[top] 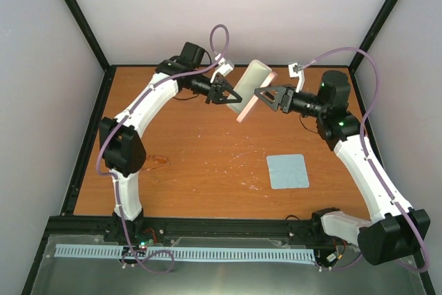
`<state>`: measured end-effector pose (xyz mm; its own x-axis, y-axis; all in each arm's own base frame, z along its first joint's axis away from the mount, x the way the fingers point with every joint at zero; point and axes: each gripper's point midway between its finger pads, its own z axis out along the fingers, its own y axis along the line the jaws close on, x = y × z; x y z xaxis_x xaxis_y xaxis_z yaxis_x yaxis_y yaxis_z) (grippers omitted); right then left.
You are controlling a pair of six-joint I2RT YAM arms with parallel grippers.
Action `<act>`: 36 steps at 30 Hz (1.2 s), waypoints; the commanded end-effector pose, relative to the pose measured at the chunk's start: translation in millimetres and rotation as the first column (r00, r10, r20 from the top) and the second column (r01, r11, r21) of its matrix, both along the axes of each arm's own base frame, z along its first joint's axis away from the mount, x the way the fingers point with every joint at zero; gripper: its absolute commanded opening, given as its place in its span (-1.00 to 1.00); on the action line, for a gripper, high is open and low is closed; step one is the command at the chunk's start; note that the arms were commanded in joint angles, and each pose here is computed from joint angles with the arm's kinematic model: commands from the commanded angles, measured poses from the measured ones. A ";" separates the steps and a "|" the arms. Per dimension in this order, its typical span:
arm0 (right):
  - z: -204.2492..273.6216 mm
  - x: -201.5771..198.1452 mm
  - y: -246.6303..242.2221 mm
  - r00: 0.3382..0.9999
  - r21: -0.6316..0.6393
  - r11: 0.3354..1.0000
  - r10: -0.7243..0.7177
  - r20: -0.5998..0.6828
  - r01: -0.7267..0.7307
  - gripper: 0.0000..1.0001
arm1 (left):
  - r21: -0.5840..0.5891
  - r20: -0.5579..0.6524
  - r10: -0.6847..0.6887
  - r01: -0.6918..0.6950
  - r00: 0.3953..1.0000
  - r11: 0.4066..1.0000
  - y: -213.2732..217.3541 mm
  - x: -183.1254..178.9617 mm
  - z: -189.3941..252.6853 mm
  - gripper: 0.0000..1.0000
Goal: Organize the sunglasses
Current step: Place the sunglasses case at the center of the board.
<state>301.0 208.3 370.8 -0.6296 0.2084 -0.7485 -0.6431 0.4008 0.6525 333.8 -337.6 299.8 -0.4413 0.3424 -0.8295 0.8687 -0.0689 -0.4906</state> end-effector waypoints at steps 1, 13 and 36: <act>5.5 6.6 -11.7 0.996 -0.035 0.996 -0.086 0.007 0.086 0.25 | -0.016 0.169 0.007 -0.004 0.986 1.000 8.2 8.6 25.2 -0.99; -72.2 -15.0 -130.5 0.799 -0.445 0.738 -0.597 -0.079 0.507 1.00 | 0.437 0.609 -0.103 -0.224 0.787 0.871 61.9 65.7 -58.6 -0.98; -123.1 7.1 -114.4 0.811 -0.372 0.802 -0.556 -0.183 0.466 1.00 | 0.744 0.647 -0.498 -0.331 0.578 0.581 94.9 103.4 -200.5 -0.99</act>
<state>303.1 89.4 247.7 -0.6815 0.3597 -0.6373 -0.0746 0.8322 0.5494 425.3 -235.8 102.5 0.2399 0.9521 -0.1899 0.9094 -0.1519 0.3871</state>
